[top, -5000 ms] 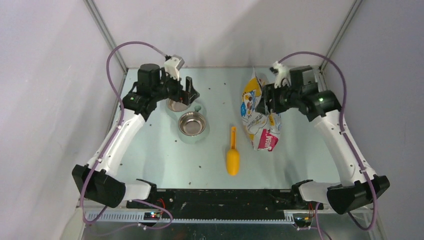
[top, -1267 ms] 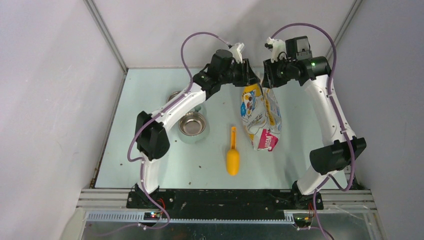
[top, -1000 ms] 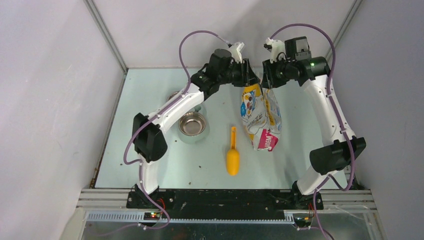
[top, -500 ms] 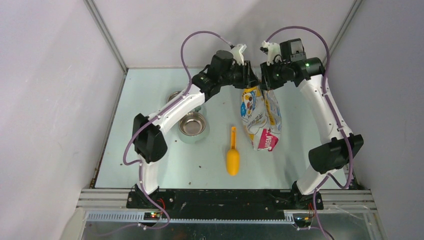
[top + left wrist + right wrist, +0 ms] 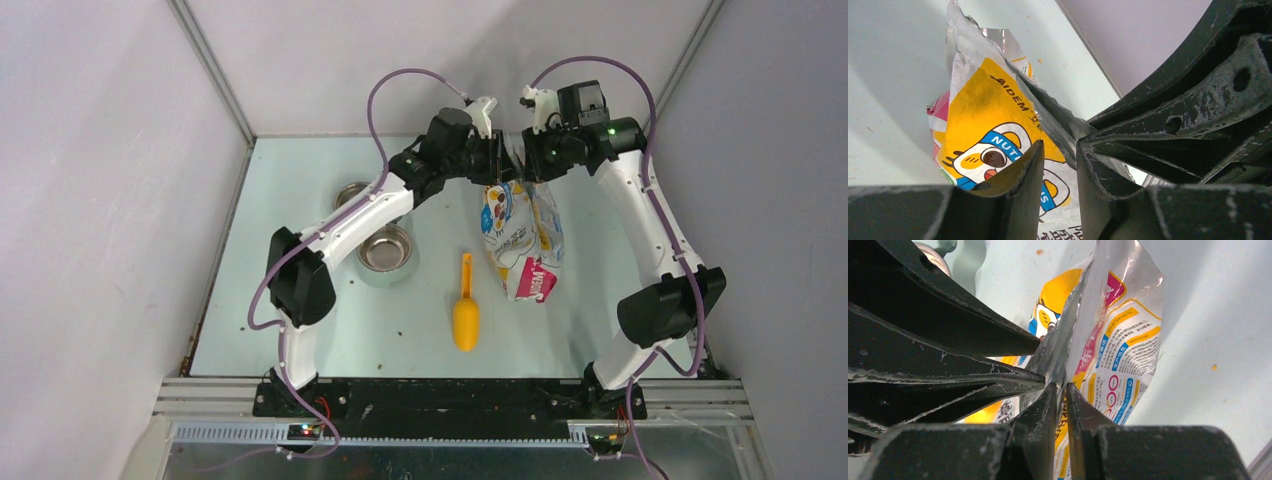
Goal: Serve the pet food
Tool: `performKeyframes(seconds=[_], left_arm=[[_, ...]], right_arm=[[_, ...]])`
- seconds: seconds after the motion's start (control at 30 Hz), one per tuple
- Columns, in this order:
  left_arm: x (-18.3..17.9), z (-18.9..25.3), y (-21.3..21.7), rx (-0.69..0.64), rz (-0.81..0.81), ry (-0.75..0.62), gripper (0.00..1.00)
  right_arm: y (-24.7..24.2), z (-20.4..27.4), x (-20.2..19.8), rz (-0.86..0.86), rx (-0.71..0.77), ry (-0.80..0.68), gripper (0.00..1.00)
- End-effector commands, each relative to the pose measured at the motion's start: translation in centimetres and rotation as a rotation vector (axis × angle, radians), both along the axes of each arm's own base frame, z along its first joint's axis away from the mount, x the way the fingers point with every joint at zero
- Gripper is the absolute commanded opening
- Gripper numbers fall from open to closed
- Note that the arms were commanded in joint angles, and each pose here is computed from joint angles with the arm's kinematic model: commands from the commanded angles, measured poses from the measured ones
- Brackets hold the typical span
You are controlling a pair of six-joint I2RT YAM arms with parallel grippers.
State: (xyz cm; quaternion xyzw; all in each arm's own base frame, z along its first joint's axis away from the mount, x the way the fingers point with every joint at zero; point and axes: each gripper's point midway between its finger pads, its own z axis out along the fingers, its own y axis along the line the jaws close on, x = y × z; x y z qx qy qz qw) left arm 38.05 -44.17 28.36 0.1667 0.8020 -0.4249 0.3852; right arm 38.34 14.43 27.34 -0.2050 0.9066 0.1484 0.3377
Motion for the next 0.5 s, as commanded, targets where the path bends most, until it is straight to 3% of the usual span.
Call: performKeyframes(seconds=[0.0, 0.33, 0.47], left_arm=[[0.4, 1.1, -0.6, -0.035, 0.016, -0.015, 0.36], [2.8, 0.6, -0.5, -0.056, 0.169, 0.049, 0.36], [2.8, 2.2, -1.1, -0.111, 0.156, 0.041, 0.39]], right_arm=[[-0.6, 0.5, -0.4, -0.003, -0.028, -0.030, 0.13], [-0.2, 0.7, -0.8, 0.009, -0.034, -0.037, 0.07], [-0.1, 0.7, -0.9, 0.012, -0.042, -0.042, 0.06]])
